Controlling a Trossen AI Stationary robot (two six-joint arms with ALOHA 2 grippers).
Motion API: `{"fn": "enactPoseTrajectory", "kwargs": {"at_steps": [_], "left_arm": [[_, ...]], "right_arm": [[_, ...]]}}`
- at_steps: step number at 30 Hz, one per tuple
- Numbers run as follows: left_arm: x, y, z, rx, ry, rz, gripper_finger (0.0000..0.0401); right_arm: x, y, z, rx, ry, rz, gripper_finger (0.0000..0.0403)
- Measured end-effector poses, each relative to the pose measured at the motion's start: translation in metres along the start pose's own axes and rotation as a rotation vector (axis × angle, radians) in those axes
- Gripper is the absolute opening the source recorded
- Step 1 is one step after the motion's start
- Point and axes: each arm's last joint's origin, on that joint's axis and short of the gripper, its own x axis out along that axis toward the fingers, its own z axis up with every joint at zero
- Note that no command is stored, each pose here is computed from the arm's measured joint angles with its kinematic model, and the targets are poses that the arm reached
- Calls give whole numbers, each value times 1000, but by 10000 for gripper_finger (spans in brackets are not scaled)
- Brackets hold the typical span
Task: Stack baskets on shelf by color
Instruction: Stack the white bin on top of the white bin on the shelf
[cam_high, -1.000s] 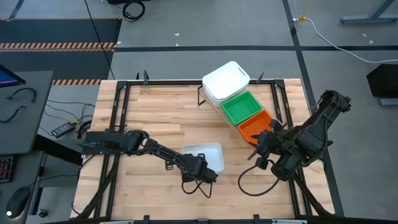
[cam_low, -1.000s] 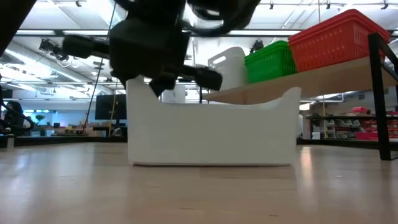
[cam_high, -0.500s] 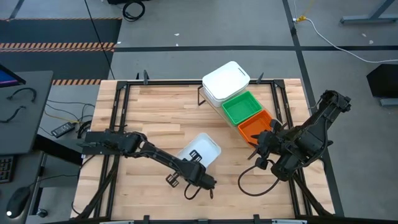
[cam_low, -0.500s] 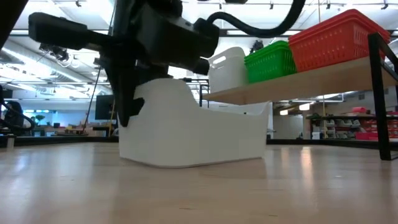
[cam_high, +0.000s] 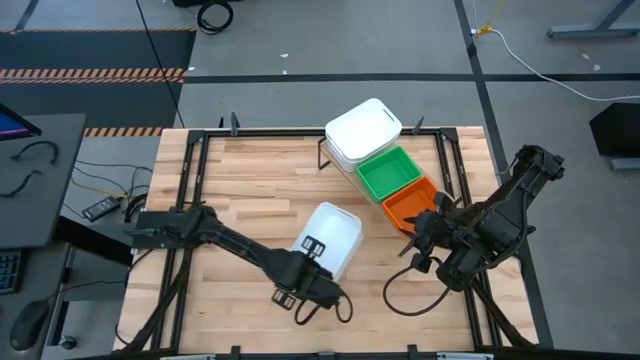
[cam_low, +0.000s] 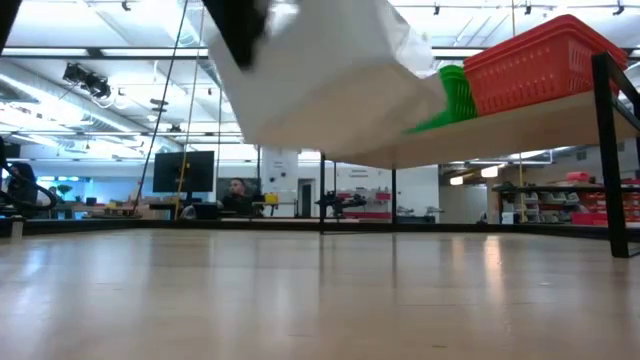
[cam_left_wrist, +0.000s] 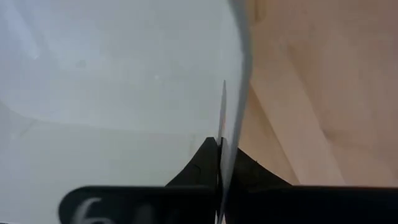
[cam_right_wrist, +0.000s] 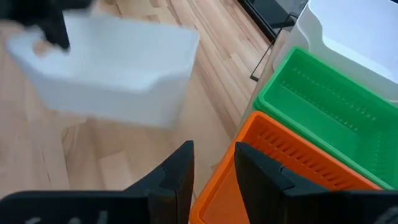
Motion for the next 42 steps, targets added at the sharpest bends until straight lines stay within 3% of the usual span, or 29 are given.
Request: {"fn": "enactPoseTrajectory", "kwargs": {"at_steps": [3,6,11,21,27,30,33,42], "left_arm": [[-24,-1,-12,-7,12,-1,1],[-46,2,-21,-31,-59,5,1],[-83,23,-45,-47,-138,176,1],[-103,90,-74,215,-40,486,1],[-124,148,-89,212,-83,617,1],[-124,176,-95,228,-89,684,1],[-117,199,-103,300,-77,672,1],[-95,260,-135,348,-74,637,1]], "right_arm": [[-1,0,-1,-4,-1,4,120],[-1,0,-1,-3,0,4,120],[-1,2,0,12,-6,16,120],[3,4,6,24,-31,26,120],[4,5,8,10,-40,31,120],[4,5,8,-4,-40,31,120],[5,5,8,-17,-40,29,120],[5,4,9,-33,-39,24,120]]}}
